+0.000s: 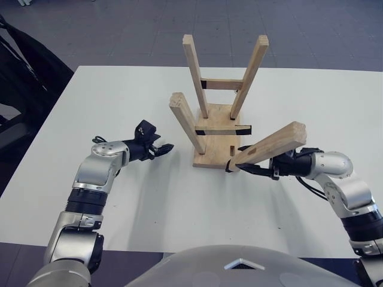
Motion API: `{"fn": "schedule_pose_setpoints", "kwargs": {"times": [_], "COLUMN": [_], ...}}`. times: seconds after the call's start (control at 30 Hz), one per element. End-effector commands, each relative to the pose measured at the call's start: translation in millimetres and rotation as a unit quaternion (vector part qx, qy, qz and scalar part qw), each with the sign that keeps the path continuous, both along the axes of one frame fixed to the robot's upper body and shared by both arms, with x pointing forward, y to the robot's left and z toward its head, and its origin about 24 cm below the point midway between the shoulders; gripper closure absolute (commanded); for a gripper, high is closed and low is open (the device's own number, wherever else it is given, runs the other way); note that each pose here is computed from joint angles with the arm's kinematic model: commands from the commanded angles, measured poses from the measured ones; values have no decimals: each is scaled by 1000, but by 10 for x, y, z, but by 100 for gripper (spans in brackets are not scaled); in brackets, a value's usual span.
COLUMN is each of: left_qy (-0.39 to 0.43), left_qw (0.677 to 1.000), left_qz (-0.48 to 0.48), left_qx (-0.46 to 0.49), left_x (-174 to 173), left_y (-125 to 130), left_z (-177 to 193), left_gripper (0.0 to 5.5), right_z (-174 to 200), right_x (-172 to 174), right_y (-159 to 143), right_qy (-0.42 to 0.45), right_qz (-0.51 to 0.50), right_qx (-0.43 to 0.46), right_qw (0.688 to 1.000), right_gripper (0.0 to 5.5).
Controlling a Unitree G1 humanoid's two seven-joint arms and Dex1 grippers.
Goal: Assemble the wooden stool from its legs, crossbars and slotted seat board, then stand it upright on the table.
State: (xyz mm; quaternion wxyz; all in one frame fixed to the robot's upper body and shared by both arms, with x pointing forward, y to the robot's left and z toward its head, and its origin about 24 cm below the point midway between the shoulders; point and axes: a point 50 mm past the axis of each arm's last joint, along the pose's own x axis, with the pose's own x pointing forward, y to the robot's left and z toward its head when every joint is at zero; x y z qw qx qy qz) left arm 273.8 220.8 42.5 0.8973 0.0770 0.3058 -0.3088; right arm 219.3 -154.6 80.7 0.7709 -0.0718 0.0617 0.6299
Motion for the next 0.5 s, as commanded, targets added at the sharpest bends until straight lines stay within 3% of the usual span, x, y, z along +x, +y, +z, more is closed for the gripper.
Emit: {"fn": "schedule_pose_setpoints", "kwargs": {"times": [0.03,0.2,0.37,0.5], "left_qy": [-5,15,13,19], "left_qw": [999,988,986,985], "left_qz": [-33,-150,-161,-170], "left_qx": [-3,-30,-28,-22], "left_x": [-39,-291,-231,-200], "left_y": [-32,-188,-267,-363], "left_z": [67,226,259,197], "left_gripper": [211,211,211,211], "right_z": [-458,-63,-183,28], "right_x": [-195,85,293,291], "right_y": [-94,-224,-166,-183], "right_qy": [130,72,59,48], "right_qz": [-25,-76,-94,-96], "right_qx": [-74,-39,-55,-11], "right_qw": [988,994,992,994], "right_gripper": [346,346,346,346]}}
